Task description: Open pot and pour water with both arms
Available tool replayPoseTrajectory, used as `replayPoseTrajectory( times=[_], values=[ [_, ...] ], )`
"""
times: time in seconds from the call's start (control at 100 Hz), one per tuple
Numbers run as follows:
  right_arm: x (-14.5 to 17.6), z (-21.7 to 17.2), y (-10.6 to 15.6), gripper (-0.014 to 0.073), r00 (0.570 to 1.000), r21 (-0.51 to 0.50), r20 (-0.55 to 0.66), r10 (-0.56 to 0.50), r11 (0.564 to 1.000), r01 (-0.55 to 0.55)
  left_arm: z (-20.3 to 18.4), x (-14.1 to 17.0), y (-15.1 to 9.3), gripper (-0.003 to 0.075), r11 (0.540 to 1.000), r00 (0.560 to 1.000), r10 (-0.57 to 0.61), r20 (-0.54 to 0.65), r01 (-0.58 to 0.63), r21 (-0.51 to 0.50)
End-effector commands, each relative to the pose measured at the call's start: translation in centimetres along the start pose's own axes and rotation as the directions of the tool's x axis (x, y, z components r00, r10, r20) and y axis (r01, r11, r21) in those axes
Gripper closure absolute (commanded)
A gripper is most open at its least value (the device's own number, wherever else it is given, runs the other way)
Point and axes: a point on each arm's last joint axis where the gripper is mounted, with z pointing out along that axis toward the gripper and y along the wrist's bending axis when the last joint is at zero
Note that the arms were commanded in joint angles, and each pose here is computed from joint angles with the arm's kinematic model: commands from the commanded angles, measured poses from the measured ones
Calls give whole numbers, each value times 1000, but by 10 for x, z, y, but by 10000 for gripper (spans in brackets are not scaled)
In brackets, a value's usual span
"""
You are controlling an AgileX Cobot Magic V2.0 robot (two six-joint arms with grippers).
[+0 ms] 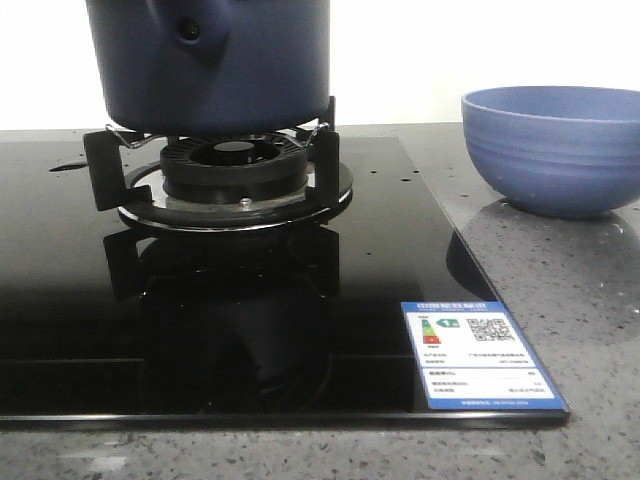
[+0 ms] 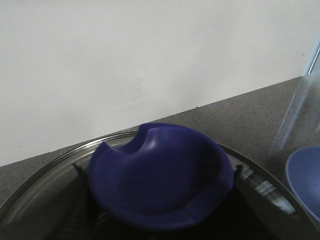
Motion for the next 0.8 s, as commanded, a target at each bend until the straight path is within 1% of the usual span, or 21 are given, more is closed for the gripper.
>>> replayPoseTrajectory(
  times=[0.0,0.35,0.41,0.51,0.56,0.65,0.79],
  values=[
    [-6,-23,4,239,994,12,107,-20,1000,18,-9,-29,2,352,999,988,-3,152,11,-49],
    [-6,-23,4,239,994,11,107,-19,1000,18,-1,-20,0,348,999,995,-4,104,7,-34],
    [-6,-23,4,239,994,11,107,-19,1000,18,0,-19,0,316,1000,995,-4,97,7,-31],
    [-6,-23,4,239,994,11,107,-19,1000,18,0,-18,-1,192,1000,997,-4,83,6,-21],
    [-6,-23,4,239,994,11,107,-19,1000,18,0,-17,-1,150,1000,997,-10,78,12,-16],
    [-6,-23,4,239,994,11,107,-19,1000,18,-3,-20,-1,136,1000,996,-25,86,26,-13],
    [-6,-23,4,239,994,11,107,-19,1000,18,-28,-38,-3,136,1000,987,-30,157,31,-2]
  ],
)
